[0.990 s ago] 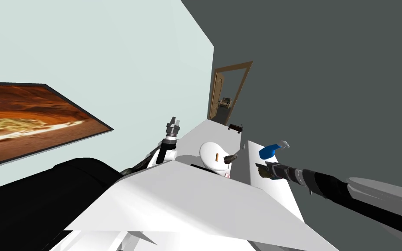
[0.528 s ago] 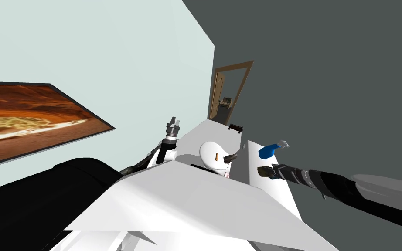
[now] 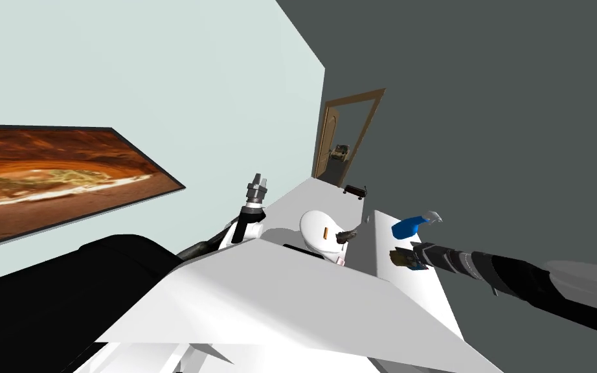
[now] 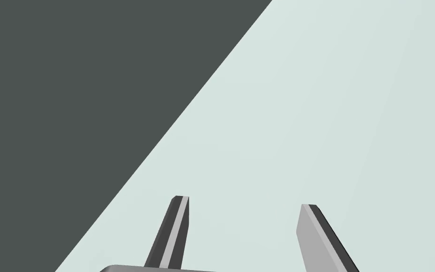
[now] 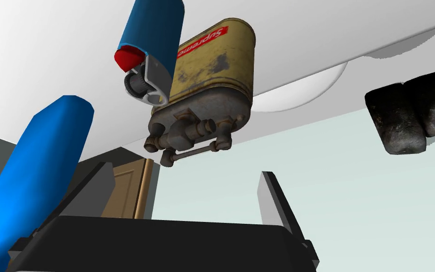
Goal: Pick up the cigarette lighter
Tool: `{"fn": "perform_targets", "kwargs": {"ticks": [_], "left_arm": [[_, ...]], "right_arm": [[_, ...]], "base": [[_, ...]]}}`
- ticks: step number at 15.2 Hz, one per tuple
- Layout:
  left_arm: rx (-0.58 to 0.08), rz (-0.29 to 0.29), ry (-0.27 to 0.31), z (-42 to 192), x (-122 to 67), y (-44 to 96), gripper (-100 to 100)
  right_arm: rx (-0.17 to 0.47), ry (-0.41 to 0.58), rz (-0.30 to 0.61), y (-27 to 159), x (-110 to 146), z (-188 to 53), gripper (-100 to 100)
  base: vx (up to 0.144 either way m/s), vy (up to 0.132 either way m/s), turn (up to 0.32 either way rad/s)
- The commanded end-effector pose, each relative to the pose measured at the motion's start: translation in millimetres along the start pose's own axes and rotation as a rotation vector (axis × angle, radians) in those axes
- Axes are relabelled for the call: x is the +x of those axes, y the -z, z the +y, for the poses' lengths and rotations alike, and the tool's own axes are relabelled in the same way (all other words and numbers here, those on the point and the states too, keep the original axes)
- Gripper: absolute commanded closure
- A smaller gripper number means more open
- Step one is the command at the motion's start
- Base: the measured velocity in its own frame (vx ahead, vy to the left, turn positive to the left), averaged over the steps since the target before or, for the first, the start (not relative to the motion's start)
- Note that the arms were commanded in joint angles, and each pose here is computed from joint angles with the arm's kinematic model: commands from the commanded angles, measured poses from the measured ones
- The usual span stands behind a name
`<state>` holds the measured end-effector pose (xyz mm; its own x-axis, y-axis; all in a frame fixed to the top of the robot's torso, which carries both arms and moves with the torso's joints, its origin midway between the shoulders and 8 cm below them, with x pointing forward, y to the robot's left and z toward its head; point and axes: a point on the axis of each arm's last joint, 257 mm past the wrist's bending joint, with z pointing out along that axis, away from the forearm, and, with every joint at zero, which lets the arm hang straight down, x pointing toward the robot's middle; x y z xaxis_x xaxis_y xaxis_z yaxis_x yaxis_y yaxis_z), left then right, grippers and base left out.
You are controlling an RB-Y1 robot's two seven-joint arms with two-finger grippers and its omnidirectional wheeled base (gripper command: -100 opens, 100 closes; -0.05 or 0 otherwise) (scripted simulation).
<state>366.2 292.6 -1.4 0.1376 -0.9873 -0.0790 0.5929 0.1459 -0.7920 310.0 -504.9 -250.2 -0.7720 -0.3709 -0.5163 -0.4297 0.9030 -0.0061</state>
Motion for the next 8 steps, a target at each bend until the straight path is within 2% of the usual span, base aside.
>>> {"fn": "perform_targets", "kwargs": {"ticks": [1,2,5,6,8], "left_arm": [[0.000,0.000,0.000,0.0,0.0,0.0,0],[0.000,0.000,0.000,0.0,0.0,0.0,0],[0.000,0.000,0.000,0.0,0.0,0.0,0],[0.000,0.000,0.000,0.0,0.0,0.0,0],[0.000,0.000,0.000,0.0,0.0,0.0,0]], "right_arm": [[0.024,-0.006,0.004,5.4,4.4,-15.7,-100],[0.005,0.005,-0.020,3.8,2.1,-15.2,-100],[0.043,-0.007,-0.007,12.4,9.2,-36.3,-100],[0.025,-0.009,-0.035,11.1,4.3,-35.3,-100],[0.047,-0.010,-0.015,16.7,15.6,-48.6,-100]], "base": [[-0.018,0.034,0.018],[-0.031,0.050,0.131],[-0.024,0.046,0.070],[-0.014,0.048,0.117],[-0.022,0.057,0.110]]}}
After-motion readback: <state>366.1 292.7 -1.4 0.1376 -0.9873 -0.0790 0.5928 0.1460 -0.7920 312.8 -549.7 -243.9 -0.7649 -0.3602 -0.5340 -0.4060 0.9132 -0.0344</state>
